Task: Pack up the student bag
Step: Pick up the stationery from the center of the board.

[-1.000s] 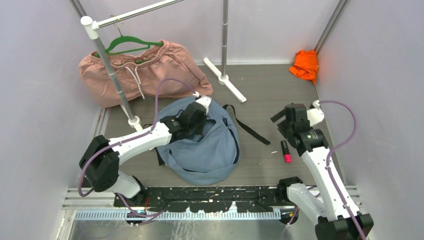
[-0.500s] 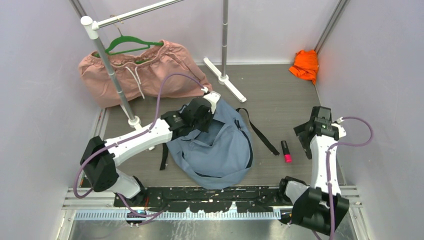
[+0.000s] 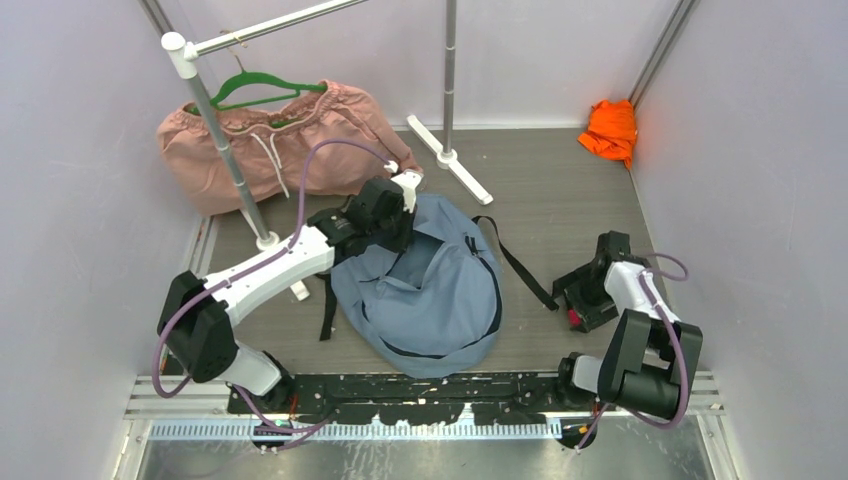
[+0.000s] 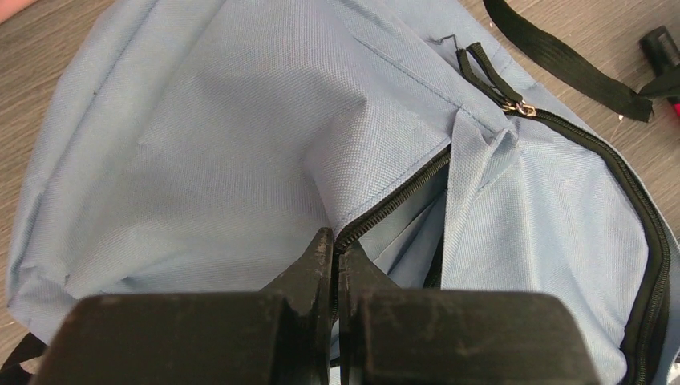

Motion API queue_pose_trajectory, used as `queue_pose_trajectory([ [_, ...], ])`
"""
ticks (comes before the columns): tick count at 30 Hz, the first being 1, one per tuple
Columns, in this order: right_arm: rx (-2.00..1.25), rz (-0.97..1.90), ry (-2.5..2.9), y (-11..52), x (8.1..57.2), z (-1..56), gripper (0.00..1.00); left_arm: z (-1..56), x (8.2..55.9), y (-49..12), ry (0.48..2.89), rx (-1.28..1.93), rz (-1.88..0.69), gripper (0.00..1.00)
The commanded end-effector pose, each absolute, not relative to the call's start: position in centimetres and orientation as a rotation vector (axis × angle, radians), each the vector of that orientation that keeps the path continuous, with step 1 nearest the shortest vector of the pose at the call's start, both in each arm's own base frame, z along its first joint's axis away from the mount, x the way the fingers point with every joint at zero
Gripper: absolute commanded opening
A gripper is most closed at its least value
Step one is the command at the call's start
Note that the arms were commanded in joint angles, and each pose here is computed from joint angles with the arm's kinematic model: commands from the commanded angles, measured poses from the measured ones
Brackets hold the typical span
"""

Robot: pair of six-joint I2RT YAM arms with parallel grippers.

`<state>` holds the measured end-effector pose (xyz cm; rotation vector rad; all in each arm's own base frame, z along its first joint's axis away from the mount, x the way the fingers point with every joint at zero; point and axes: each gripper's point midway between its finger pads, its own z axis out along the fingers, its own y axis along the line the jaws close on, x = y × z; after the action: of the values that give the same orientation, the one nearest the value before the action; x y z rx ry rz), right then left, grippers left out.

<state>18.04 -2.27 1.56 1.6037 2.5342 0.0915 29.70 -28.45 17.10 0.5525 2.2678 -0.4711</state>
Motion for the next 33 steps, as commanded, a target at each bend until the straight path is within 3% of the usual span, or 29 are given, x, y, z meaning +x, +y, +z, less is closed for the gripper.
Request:
queue_pose_trajectory([
  [1, 1.493, 0.017, 2.469, -3.6, 20.5, 2.8, 0.78, 20.8, 31.3, -29.1, 2.163, 0.526, -0.506, 0.0],
  [4, 1.451, -0.03, 2.489, -4.0, 21.4, 2.5, 0.65, 20.7, 31.5, -28.6, 2.169, 0.519, -0.485, 0.0],
  [7, 1.397, -0.072, 2.545, -4.0, 22.1, 1.7, 0.59, 20.9, 31.4, -28.6, 2.17, 0.517, -0.497, 0.0],
  [10, 1.381, -0.041, 2.573, -3.4, 22.6, 1.1, 0.45, 20.7, 31.2, -28.5, 2.178, 0.515, -0.499, 0.0],
  [12, 1.375, -0.035, 2.569, -3.1, 22.7, 1.2, 0.43, 20.6, 31.1, -28.3, 2.184, 0.511, -0.487, 0.0],
  [17, 1.269, -0.01, 2.63, -2.4, 22.5, 2.8, 0.63, 20.4, 30.9, -28.0, 2.191, 0.51, -0.484, 0.0],
  [22, 1.187, 0.217, 2.583, -0.2, 24.3, 6.8, 0.72, 20.4, 30.8, -28.1, 2.191, 0.502, -0.497, 0.0],
  [28, 0.973, 0.056, 2.53, -3.2, 27.4, 10.1, 0.8, 20.5, 30.8, -28.3, 2.196, 0.491, -0.506, 0.0],
  [33, 0.921, -0.036, 2.631, -4.4, 29.1, 7.9, 0.85, 20.2, 30.7, -28.0, 2.211, 0.484, -0.492, 0.0],
])
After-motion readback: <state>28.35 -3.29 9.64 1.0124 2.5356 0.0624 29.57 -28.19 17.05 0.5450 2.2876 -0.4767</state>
